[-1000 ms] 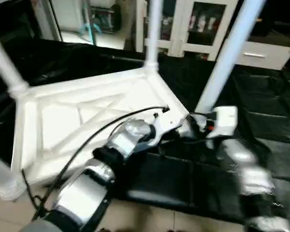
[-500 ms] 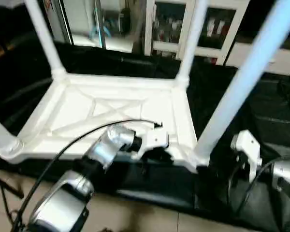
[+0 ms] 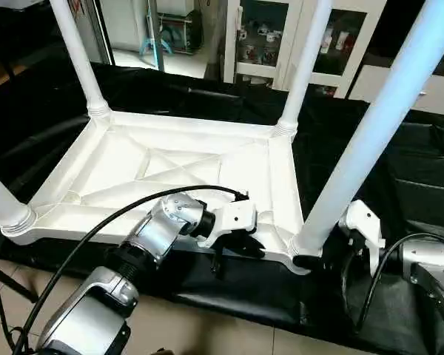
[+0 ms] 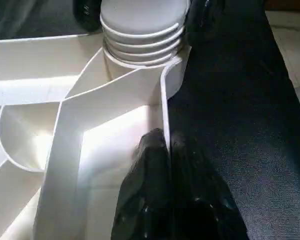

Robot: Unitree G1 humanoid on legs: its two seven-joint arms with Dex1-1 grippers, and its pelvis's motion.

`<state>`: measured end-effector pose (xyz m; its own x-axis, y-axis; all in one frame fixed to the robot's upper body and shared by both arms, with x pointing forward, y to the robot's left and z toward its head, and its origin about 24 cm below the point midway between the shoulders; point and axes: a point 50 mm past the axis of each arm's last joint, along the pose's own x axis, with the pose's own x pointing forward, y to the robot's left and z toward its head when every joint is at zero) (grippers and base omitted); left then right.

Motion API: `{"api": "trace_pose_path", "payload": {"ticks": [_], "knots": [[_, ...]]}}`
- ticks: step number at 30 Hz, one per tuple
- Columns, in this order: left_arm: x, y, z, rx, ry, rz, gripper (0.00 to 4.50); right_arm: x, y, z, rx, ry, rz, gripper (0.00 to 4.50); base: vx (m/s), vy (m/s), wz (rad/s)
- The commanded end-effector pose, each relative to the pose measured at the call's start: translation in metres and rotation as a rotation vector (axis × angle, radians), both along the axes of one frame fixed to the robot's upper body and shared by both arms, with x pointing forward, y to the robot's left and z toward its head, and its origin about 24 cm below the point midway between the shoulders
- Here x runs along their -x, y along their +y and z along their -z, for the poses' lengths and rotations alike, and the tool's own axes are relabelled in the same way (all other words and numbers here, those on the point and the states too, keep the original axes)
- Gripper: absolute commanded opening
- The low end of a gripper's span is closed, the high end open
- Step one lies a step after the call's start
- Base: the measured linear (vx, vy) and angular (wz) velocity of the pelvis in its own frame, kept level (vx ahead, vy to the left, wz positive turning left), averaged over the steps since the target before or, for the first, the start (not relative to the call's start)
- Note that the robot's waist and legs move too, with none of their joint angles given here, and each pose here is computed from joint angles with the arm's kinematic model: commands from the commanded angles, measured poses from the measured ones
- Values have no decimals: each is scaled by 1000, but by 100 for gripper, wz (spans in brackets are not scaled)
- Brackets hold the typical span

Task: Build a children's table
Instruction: Rotate leg to tighten

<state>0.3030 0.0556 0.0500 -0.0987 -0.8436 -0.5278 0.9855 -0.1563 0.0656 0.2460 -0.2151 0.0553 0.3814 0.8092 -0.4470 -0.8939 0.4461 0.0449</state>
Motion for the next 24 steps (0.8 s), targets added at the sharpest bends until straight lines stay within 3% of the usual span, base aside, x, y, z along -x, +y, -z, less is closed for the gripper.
{"api": "trace_pose_path", "payload": {"ticks": [1,3,7,15,20,21,24], "knots": [[3,-5,-2,21,0,29,0,-3,0,-3,4,-16,-21,329,0,0,0],[3,-5,-2,18,0,28,0,-3,-1,-2,3,-13,-26,298,0,0,0],[4,-6,-1,15,-1,29,0,-3,-2,0,2,0,-38,278,0,0,0],[4,-6,0,7,0,27,0,0,-4,4,-6,15,-36,269,0,0,0],[-3,-9,2,19,-8,-66,0,-11,-5,14,-38,19,173,269,0,0,0],[-12,-14,0,43,-5,-177,0,-20,-3,23,-41,32,343,269,0,0,0],[-19,-21,-2,67,10,-261,0,-27,7,31,-55,55,457,268,0,0,0]]}}
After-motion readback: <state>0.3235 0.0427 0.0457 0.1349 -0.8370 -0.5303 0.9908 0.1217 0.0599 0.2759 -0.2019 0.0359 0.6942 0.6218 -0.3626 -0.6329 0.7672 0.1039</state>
